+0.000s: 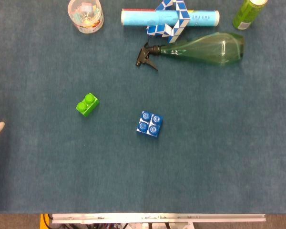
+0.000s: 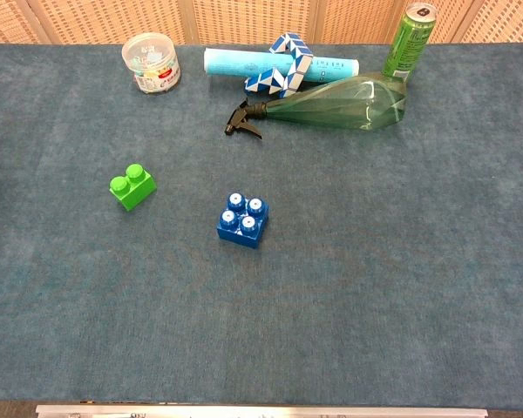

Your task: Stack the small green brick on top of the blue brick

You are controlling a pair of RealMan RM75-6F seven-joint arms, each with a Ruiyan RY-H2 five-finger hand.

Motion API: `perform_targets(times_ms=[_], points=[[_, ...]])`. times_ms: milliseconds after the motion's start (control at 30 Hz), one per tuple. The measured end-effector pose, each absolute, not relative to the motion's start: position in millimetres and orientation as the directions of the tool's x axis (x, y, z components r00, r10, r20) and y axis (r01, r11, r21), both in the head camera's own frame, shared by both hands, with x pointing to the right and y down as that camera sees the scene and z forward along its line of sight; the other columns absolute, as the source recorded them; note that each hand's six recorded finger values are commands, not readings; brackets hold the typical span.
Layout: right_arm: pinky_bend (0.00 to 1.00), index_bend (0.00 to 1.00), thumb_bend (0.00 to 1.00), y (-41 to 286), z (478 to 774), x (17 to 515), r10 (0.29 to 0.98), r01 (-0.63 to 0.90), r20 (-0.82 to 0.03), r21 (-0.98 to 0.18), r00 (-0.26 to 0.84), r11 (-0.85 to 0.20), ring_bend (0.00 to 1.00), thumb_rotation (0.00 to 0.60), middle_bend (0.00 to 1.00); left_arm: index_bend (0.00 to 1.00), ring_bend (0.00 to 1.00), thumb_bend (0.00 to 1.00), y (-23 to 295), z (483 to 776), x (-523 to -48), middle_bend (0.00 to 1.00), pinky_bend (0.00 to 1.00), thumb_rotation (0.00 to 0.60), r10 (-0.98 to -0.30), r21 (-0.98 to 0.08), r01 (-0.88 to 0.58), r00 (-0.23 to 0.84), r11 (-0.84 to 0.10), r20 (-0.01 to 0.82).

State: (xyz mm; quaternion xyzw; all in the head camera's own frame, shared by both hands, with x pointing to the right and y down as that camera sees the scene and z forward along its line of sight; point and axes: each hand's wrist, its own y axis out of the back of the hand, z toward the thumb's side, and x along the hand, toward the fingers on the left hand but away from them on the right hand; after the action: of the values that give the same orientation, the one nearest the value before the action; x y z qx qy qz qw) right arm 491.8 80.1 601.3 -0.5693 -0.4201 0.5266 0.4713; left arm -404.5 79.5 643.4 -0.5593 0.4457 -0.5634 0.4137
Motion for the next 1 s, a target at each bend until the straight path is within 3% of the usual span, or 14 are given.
perform_targets(times_ms=[367, 600, 833, 1000], points=[[0.25, 0.06, 0.12, 78.3, 597.8, 494.6, 0.977, -0.001, -0.199, -0.98, 0.082, -0.2, 0.06, 0.6, 0.09, 0.38, 0.19, 0.0, 75.4, 647.3, -399.9, 0.32, 0.32, 0.6, -0.965, -0.963, -0.065, -0.026, -0.26, 0.262], [0.25, 0.06, 0.12, 80.9, 583.3, 503.5, 0.987, 0.032, -0.15, -0.988, 0.057, -0.152, 0.06, 0.6, 0.09, 0.29, 0.02, 0.0, 73.9, 645.9, -378.4, 0.19, 0.17, 0.6, -0.968, -0.956, -0.157, 0.053, -0.249, 0.244], [0.25, 0.06, 0.12, 83.5, 573.4, 509.7, 0.992, 0.056, -0.118, -0.991, 0.046, -0.12, 0.06, 0.6, 0.09, 0.17, 0.0, 0.0, 66.2, 651.5, -336.3, 0.09, 0.1, 0.6, -0.925, -0.895, -0.254, 0.204, -0.366, 0.32], [0.25, 0.06, 0.12, 83.7, 572.8, 510.7, 0.991, 0.061, -0.122, -0.99, 0.051, -0.125, 0.06, 0.6, 0.09, 0.09, 0.0, 0.0, 56.6, 659.3, -308.0, 0.03, 0.08, 0.6, -0.882, -0.869, -0.232, 0.3, -0.437, 0.363]])
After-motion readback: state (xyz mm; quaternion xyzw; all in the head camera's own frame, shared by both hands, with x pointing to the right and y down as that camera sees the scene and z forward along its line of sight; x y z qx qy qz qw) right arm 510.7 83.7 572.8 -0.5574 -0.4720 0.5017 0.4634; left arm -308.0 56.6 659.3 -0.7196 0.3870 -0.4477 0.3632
